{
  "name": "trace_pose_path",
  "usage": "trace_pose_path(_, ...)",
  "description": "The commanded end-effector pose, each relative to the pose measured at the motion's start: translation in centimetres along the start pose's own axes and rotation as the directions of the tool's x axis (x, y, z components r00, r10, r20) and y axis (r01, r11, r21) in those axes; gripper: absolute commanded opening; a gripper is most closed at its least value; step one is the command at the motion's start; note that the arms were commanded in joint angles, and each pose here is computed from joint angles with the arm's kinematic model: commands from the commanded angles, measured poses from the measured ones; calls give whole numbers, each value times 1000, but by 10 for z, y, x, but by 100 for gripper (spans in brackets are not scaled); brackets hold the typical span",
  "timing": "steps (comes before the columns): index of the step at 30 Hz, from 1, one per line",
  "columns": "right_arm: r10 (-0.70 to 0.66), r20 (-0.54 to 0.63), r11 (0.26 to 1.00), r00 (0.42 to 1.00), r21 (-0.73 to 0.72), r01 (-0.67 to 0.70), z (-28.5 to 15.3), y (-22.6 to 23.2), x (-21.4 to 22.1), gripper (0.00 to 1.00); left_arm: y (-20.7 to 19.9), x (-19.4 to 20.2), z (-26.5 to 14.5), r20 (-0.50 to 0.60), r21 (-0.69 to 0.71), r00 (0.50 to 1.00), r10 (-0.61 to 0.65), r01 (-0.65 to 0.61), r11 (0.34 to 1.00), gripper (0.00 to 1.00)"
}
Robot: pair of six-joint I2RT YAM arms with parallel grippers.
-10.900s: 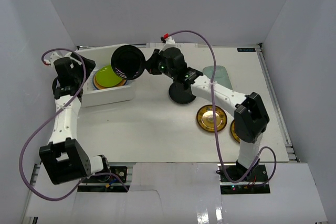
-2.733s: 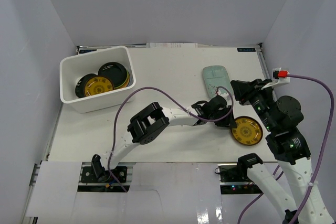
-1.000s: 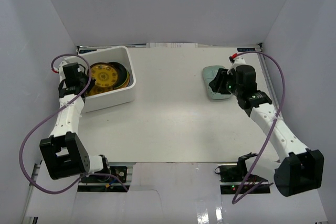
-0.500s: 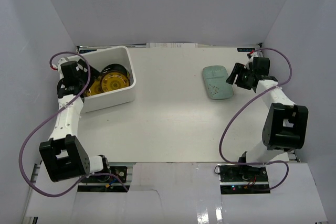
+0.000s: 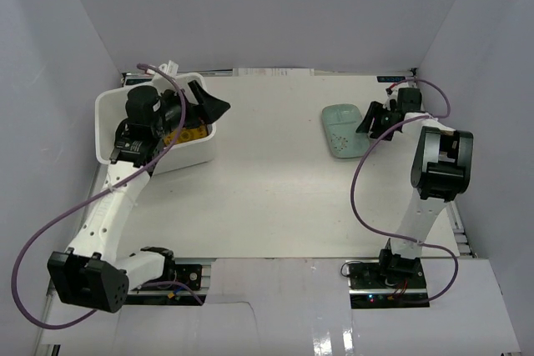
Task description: Place the plates into the plastic bin on the countertop
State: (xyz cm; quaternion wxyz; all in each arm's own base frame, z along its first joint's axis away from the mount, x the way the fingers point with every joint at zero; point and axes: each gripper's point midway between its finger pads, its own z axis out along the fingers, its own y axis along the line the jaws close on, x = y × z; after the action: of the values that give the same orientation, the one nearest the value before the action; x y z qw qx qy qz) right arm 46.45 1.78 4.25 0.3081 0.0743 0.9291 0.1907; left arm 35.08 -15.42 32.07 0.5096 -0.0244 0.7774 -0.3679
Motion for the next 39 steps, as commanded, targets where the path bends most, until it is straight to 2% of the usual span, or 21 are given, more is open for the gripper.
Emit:
trace_pose_path(1, -1, 8, 994, 1000, -113, 2, 8, 14, -3, 63, -56, 10, -30, -27, 270, 993, 112, -100, 958, 98)
trace_pose_path(3, 35, -16, 992, 999, -123, -37, 13, 13, 12, 57, -77, 25, -45, -56, 368, 986, 158, -127, 921, 98)
trace_pose_path(5, 55, -24, 987, 998, -149, -58, 16, 15, 22, 46, -97, 41, -57, -88, 453, 973, 212, -151, 879, 98)
trace_pose_path(6, 70, -12, 984, 998, -163, -71, 17, 18, 20, 39, -101, 47, -60, -100, 477, 970, 222, -149, 866, 98)
trace_pose_path(7, 78, -10, 981, 997, -175, -79, 17, 20, 21, 25, -108, 54, -64, -112, 504, 966, 232, -146, 851, 98)
trace_pose_path(8, 96, -31, 978, 995, -186, -100, 17, 21, 33, 18, -114, 58, -69, -120, 529, 963, 241, -144, 836, 98)
trace_pose_path(10, 112, 2, 971, 994, -212, -109, 13, 27, 27, 8, -118, 67, -73, -140, 545, 958, 251, -137, 827, 98)
trace_pose_path(14, 122, 92, 943, 988, -322, -86, -15, 55, 16, 8, -113, 78, -69, -178, 512, 953, 245, -123, 850, 98)
trace_pose_path(17, 108, 160, 929, 981, -367, -42, -52, 83, 6, 8, -109, 87, -59, -238, 489, 949, 207, -67, 870, 98)
trace_pose_path(18, 84, 216, 924, 973, -384, 6, -75, 97, -5, 8, -110, 89, -56, -264, 483, 947, 180, -32, 875, 98)
trace_pose_path(20, 45, 271, 916, 961, -396, 68, -103, 124, -10, 8, -116, 93, -47, -309, 502, 936, 171, 7, 865, 98)
trace_pose_path(24, -25, 292, 894, 956, -422, 152, -135, 171, 5, 8, -142, 108, -30, -361, 516, 914, 183, 33, 856, 98)
trace_pose_path(27, -49, 325, 866, 944, -457, 202, -157, 198, 14, 8, -140, 126, -3, -397, 425, 903, 166, 20, 905, 98)
trace_pose_path(30, -56, 349, 835, 936, -498, 235, -178, 219, 19, 8, -115, 142, 27, -408, 277, 905, 116, 1, 961, 98)
trace_pose_path(35, -71, 353, 782, 933, -561, 273, -199, 242, 33, 8, -87, 169, 63, -442, 156, 895, 59, 12, 988, 98)
trace_pose_path(39, -60, 349, 759, 935, -593, 269, -203, 245, 44, 8, -81, 185, 78, -452, 115, 890, 64, -13, 993, 88)
